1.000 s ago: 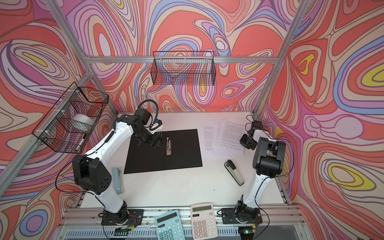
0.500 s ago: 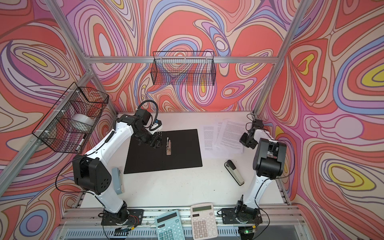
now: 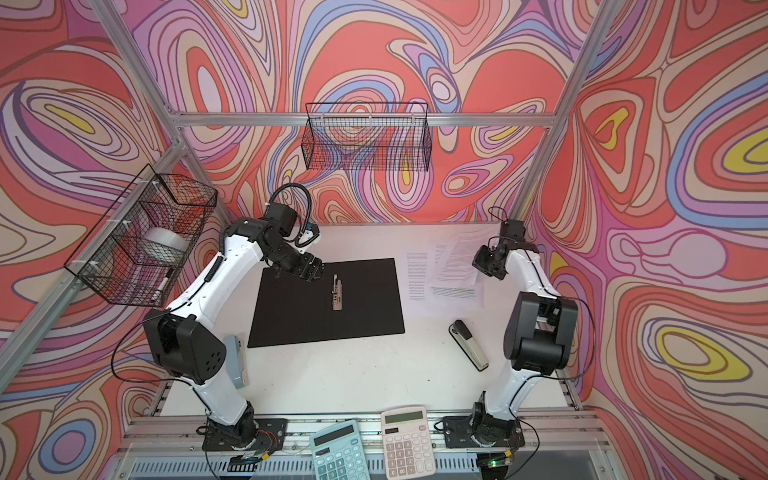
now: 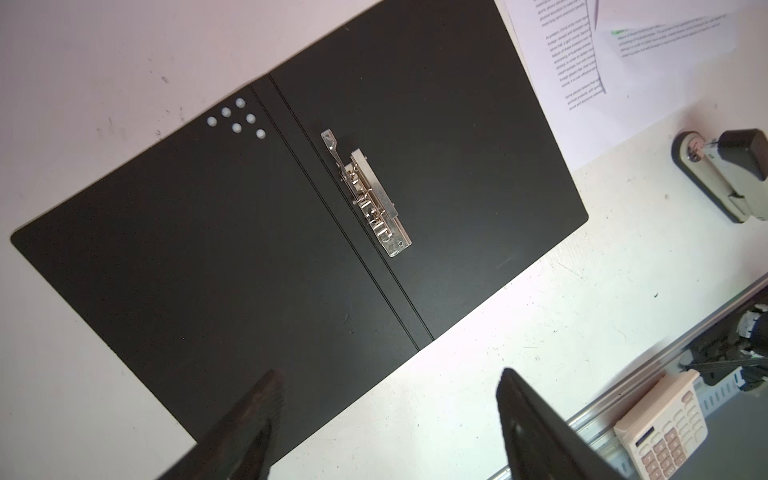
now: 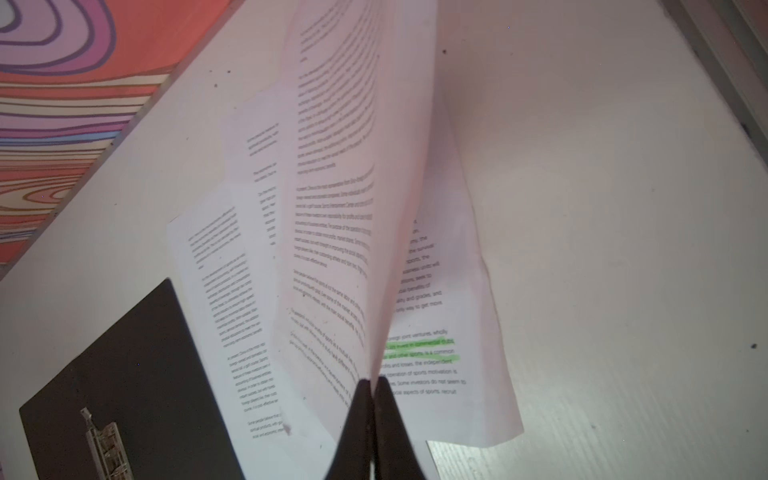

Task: Put the files into the folder
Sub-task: 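Lift the top sheet with the right gripper and carry it onto the folder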

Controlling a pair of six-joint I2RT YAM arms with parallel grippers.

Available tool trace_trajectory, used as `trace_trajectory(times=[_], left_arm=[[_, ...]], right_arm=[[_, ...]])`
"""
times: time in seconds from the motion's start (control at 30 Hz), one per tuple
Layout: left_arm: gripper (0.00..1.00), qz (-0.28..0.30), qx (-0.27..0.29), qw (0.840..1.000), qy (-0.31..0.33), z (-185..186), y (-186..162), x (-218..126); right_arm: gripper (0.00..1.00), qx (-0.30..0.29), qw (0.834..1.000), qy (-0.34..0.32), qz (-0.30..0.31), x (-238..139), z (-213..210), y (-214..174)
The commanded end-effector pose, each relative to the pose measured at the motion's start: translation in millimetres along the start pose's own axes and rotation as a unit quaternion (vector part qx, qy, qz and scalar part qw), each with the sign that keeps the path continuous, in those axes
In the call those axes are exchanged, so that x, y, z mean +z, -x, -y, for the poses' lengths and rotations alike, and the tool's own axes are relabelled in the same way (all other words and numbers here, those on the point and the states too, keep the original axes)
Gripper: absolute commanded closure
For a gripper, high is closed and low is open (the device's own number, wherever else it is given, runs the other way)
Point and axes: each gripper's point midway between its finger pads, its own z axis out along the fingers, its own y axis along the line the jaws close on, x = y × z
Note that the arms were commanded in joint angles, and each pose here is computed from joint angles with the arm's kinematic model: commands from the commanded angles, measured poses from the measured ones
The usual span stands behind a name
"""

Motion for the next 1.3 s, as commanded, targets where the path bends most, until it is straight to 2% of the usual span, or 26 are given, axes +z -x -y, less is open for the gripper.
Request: trace_trajectory(times=[0.0,0.23,0.6,0.73,0.9,1.27], left_arm=[[0.19,-0.013,-0.032,0.999,-0.007,-9,-4,-7],[0.19,0.002,-0.077,0.997,-0.013,-31,-4,-18],[0.18,0.012,-0.081,0.997,-0.005,-35,-6,-25],[0.19,0.011,-0.081,0.997,-0.004,-35,-7,-25],[0.19,0.011,-0.082,0.997,-0.004,-36,-8,-25],[0.18,0.007,-0.083,0.996,-0.012,-33,-13,-23]], right_arm=[[1.0,-0.038,0.999,0.027,0.005,-25,-44,-2],[1.0,-0.107,0.991,0.074,0.001,-52,-127,-17],[1.0,-0.188,0.968,0.161,-0.034,-83,-239,-75],[1.0,-0.19,0.957,0.215,-0.052,-99,-267,-94],[1.0,-0.169,0.95,0.255,-0.065,-102,-273,-107],[0.99,-0.119,0.963,0.2,-0.138,-22,-230,-152]])
